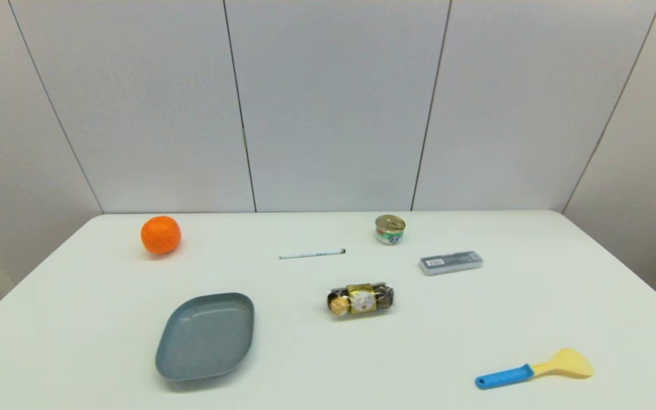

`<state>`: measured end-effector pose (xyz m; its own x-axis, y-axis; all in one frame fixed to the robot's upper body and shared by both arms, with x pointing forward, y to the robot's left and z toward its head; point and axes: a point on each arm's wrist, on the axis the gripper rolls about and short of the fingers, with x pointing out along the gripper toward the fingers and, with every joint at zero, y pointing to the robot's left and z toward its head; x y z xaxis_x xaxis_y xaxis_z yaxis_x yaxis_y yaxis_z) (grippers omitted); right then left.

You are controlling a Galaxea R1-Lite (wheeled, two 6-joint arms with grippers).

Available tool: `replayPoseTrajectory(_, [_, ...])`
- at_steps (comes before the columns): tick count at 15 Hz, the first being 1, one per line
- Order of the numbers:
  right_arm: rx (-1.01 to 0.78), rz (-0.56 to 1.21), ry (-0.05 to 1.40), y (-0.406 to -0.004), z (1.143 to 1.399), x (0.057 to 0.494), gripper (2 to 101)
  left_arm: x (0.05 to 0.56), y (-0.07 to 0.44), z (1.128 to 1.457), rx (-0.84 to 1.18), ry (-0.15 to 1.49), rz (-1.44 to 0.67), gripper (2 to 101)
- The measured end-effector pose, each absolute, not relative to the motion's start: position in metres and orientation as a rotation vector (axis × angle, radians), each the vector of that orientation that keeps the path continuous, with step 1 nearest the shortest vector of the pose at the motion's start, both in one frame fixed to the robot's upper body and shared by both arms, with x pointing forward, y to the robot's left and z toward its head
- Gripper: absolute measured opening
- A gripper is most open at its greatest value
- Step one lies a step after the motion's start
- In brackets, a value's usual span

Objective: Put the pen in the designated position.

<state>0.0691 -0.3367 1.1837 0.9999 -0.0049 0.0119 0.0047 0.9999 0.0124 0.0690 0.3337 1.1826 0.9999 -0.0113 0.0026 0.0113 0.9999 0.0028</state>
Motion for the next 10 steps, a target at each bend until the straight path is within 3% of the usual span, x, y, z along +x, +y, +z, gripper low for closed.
replayPoseTrajectory(7, [0.012,-0.005,-0.012,-0.337,1.184,0.069,98.0,0.07,0.334,1.183,0.004,0.007,-0.009,97.9])
replayPoseTrajectory(10, [0.012,-0.005,-0.012,-0.337,1.184,0.069,98.0,0.072,0.334,1.199,0.008,0.022,-0.007,97.9])
